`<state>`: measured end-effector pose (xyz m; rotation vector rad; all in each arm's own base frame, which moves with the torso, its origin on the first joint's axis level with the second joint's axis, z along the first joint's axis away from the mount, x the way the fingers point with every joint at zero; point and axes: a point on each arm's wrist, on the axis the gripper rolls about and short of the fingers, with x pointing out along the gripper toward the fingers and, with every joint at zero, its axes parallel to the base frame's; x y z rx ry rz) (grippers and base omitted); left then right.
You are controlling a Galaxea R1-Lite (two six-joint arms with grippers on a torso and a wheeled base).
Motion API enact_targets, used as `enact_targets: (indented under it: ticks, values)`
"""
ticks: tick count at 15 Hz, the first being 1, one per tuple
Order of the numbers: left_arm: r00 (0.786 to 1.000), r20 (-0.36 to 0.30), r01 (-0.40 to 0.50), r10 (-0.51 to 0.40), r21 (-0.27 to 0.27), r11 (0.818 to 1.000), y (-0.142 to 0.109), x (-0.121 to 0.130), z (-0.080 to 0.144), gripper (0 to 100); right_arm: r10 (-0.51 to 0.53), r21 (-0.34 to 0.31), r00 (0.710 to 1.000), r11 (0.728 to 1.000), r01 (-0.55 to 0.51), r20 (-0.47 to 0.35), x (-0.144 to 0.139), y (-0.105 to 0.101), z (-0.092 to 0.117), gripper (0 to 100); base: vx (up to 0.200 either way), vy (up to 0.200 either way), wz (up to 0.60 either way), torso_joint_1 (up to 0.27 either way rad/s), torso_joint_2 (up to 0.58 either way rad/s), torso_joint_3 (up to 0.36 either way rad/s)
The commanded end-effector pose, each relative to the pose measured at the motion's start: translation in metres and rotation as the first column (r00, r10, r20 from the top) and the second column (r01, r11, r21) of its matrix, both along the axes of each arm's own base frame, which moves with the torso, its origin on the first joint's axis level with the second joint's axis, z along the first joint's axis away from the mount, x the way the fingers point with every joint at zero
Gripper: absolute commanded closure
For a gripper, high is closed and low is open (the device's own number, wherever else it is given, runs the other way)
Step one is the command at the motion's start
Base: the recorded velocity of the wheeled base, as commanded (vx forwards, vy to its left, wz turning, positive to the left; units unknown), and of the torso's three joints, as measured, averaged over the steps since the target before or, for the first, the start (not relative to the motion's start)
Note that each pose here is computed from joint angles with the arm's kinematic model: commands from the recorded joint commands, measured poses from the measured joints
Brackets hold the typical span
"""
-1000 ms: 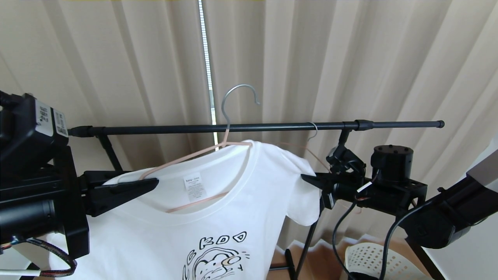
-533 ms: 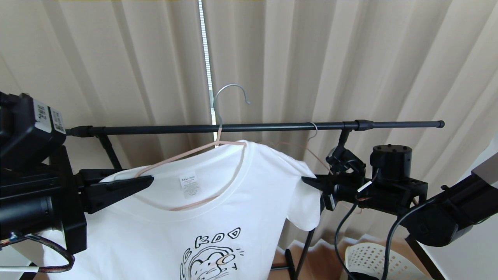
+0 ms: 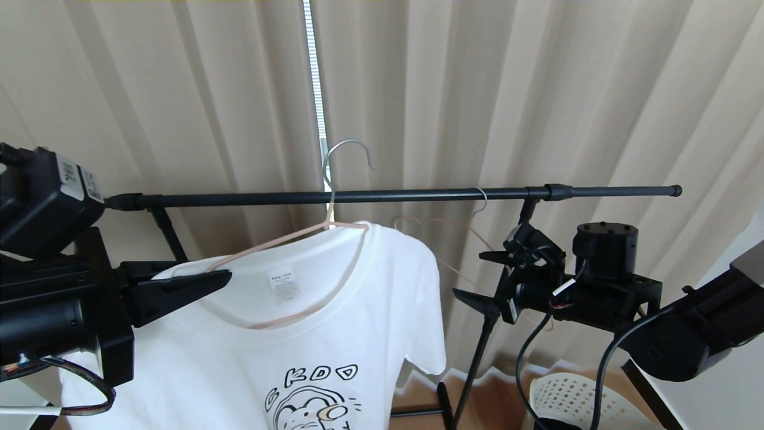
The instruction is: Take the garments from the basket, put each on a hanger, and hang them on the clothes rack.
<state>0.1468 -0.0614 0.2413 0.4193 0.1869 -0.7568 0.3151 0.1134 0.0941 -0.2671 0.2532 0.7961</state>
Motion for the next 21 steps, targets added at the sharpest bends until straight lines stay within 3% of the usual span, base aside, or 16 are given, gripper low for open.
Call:
enact_targets:
  ticks: [1, 5, 9, 12, 15, 21]
  values:
    - [0.999, -0.026, -0.046, 0.046, 0.004, 0.999, 0.005, 0.007, -0.004, 100, 0.002, 0.011, 1.0, 1.0, -0.002, 0.031, -0.002, -0.001, 0.01, 0, 0.0, 0.0, 0.0, 0.0, 0.0, 0.0]
    - [0.984, -0.131, -0.124, 0.118, -0.036, 0.992, 0.006, 0.021, -0.013, 100, -0.005, 0.029, 0.997, 1.0, 0.002, 0.081, -0.009, -0.002, 0.029, 0, 0.0, 0.0, 0.0, 0.0, 0.0, 0.0]
    - [0.959, -0.207, -0.197, 0.192, -0.005, 0.98, 0.006, 0.049, -0.031, 100, -0.018, 0.028, 0.996, 0.999, 0.016, 0.086, -0.009, -0.002, 0.031, 0, 0.0, 0.0, 0.0, 0.0, 0.0, 0.0]
    - [0.943, -0.247, -0.24, 0.224, -0.038, 0.97, 0.003, 0.07, -0.041, 100, -0.018, 0.028, 0.996, 0.999, 0.016, 0.086, -0.009, -0.002, 0.031, 0, 0.0, 0.0, 0.0, 0.0, 0.0, 0.0]
    - [0.927, -0.247, -0.3, 0.281, -0.044, 0.953, -0.001, 0.093, -0.055, 100, -0.018, 0.025, 0.997, 1.0, 0.016, 0.081, -0.008, -0.001, 0.029, 0, 0.0, 0.0, 0.0, 0.0, 0.0, 0.0]
    - [0.914, -0.278, -0.32, 0.296, -0.042, 0.947, -0.004, 0.106, -0.066, 100, -0.017, 0.024, 0.997, 1.0, 0.016, 0.076, -0.008, -0.001, 0.027, 0, 0.0, 0.0, 0.0, 0.0, 0.0, 0.0]
